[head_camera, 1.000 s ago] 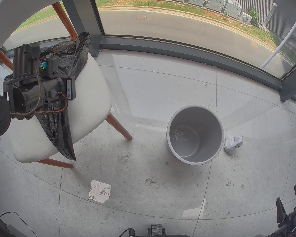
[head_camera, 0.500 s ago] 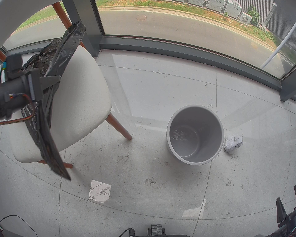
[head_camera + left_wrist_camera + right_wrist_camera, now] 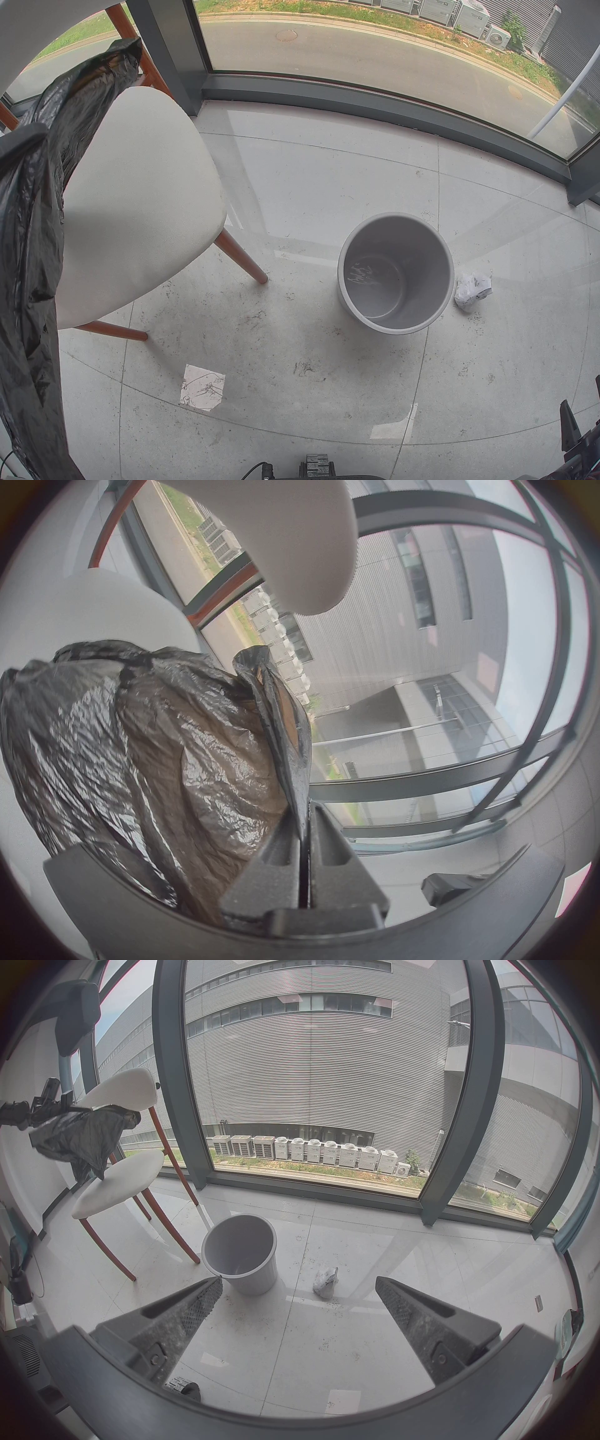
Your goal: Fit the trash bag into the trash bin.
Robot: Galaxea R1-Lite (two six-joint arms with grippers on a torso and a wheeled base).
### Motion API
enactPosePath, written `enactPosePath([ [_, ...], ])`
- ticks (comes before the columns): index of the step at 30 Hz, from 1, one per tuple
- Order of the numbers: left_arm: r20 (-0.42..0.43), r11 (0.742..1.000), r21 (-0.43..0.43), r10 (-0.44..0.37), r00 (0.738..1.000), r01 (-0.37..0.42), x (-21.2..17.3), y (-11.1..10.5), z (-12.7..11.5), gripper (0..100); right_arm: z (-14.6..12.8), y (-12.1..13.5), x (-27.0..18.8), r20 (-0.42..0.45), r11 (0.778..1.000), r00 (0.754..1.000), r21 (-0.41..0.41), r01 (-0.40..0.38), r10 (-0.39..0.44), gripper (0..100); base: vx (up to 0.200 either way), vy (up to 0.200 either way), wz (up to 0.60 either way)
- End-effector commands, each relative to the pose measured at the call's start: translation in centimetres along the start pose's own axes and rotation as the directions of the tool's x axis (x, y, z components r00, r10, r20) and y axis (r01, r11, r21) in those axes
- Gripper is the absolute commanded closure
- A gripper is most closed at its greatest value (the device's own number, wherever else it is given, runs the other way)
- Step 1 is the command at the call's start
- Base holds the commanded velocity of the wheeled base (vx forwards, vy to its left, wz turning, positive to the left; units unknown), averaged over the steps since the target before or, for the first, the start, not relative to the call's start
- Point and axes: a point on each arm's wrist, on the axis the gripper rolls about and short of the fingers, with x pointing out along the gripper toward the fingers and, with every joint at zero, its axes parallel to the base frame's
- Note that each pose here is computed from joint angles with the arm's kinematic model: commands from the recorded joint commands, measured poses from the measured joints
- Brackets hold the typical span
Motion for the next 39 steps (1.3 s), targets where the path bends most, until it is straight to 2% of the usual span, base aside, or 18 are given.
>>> enactPosePath([
  [1, -0.033, 1.000, -0.016, -0.012, 0.999, 0.012, 0.1, 1.3, -1.1, 100, -0.5, 0.0, 0.1, -0.017, 1.000, 1.000, -0.001, -0.002, 0.002, 0, 0.000, 0.000, 0.00],
  [3, -0.100, 0.997, -0.047, -0.061, 0.993, 0.056, 0.6, 1.2, -1.5, 100, -0.5, 0.0, 0.1, -0.017, 1.000, 1.000, -0.001, -0.001, 0.001, 0, 0.000, 0.000, 0.00],
  [5, -0.127, 0.993, -0.070, -0.103, 0.987, 0.094, 0.6, 1.0, -1.5, 100, -0.5, 0.0, 0.1, -0.017, 1.000, 1.000, -0.001, -0.001, 0.001, 0, 0.000, 0.000, 0.00],
  [9, -0.119, 0.978, -0.100, -0.194, 0.974, 0.182, 0.4, 0.2, -1.1, 100, -0.5, 0.0, 0.1, -0.017, 1.000, 1.000, -0.001, -0.001, 0.001, 0, 0.000, -0.200, 0.00],
  [13, -0.095, 0.933, -0.226, -0.307, 0.947, 0.280, 0.1, -1.0, -0.5, 100, -0.5, 0.0, 0.1, -0.017, 1.000, 1.000, -0.001, -0.001, 0.001, 0, 0.000, -0.200, 0.00],
  [17, -0.107, 0.899, -0.327, -0.341, 0.934, 0.291, 0.1, -1.3, -0.4, 100, -0.5, 0.0, 0.1, -0.017, 1.000, 1.000, -0.001, -0.001, 0.001, 0, 0.000, -0.200, 0.00],
  [20, -0.111, 0.899, -0.342, -0.330, 0.938, 0.275, 0.2, -0.9, -0.6, 100, -0.5, 0.0, 0.1, -0.017, 1.000, 1.000, -0.001, -0.001, 0.001, 0, 0.000, -0.200, 0.00],
  [26, -0.156, 0.902, -0.374, -0.291, 0.944, 0.216, 0.6, 1.4, -2.4, 100, -0.5, 0.0, 0.1, -0.017, 1.000, 1.000, -0.002, -0.002, 0.002, 0, 0.000, -0.200, 0.00],
  [33, -0.174, 0.888, -0.355, -0.370, 0.913, 0.292, 1.7, 1.7, -2.5, 100, -0.5, 0.0, 0.1, -0.017, 1.000, 1.000, -0.001, -0.002, 0.002, 0, 0.000, -0.200, 0.00],
  [35, -0.193, 0.873, -0.344, -0.427, 0.883, 0.346, 2.5, 1.4, -2.6, 100, -0.5, 0.0, 0.1, -0.017, 1.000, 1.000, -0.002, -0.002, 0.002, 0, 0.000, -0.200, 0.00],
  [39, -0.167, 0.854, -0.280, -0.494, 0.853, 0.439, 4.3, 2.3, -3.1, 100, -0.5, 0.0, 0.1, -0.017, 1.000, 1.000, -0.001, -0.002, 0.002, 0, 0.000, -0.150, 0.00],
])
